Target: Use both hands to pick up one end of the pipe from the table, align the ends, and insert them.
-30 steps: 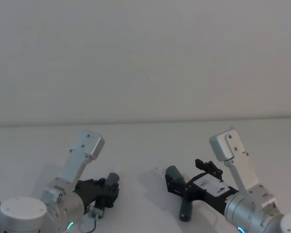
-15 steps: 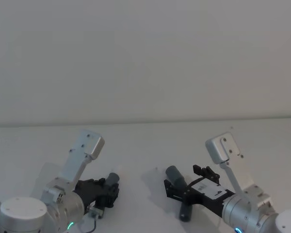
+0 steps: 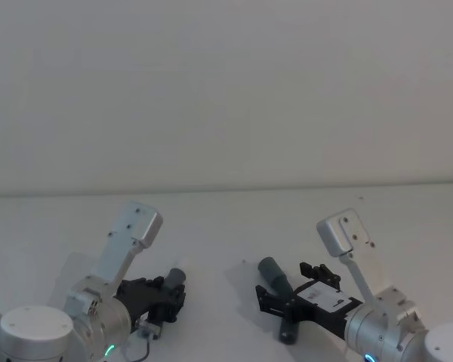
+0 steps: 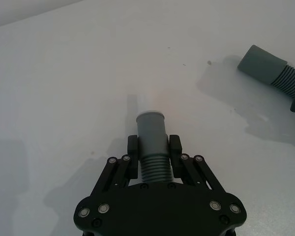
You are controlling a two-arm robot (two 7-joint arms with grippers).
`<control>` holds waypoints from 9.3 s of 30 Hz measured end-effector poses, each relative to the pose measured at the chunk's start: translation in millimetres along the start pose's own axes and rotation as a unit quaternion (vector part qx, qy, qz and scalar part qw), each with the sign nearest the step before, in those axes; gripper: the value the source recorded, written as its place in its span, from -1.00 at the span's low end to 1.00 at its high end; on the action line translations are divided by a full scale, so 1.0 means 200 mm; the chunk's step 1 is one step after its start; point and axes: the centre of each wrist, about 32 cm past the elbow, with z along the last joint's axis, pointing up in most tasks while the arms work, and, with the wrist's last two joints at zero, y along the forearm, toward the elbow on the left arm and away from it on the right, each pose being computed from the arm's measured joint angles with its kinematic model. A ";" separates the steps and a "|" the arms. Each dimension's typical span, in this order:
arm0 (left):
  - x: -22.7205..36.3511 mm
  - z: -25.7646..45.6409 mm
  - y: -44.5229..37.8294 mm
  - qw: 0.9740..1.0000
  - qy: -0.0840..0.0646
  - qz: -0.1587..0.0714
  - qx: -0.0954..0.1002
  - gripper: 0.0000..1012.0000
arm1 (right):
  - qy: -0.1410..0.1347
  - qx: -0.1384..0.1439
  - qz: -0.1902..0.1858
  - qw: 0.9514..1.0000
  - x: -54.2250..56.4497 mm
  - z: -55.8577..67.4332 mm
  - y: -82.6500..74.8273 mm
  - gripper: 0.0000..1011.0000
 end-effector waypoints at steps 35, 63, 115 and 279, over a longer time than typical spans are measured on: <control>0.000 0.000 0.000 1.000 0.000 0.000 0.000 -0.28 | 0.006 -0.027 0.012 1.000 0.02 -0.01 0.01 0.98; 0.000 0.000 0.000 1.000 0.000 0.000 0.000 -0.28 | 0.006 -0.037 0.019 0.999 0.02 0.00 0.02 0.98; 0.000 0.000 0.000 1.000 0.000 0.000 0.000 -0.28 | 0.005 -0.038 0.019 0.999 0.02 0.00 0.02 -0.48; 0.380 0.247 0.050 0.908 -0.301 -0.286 -0.060 -0.28 | -0.183 0.010 0.240 0.953 0.52 0.16 -0.19 -0.48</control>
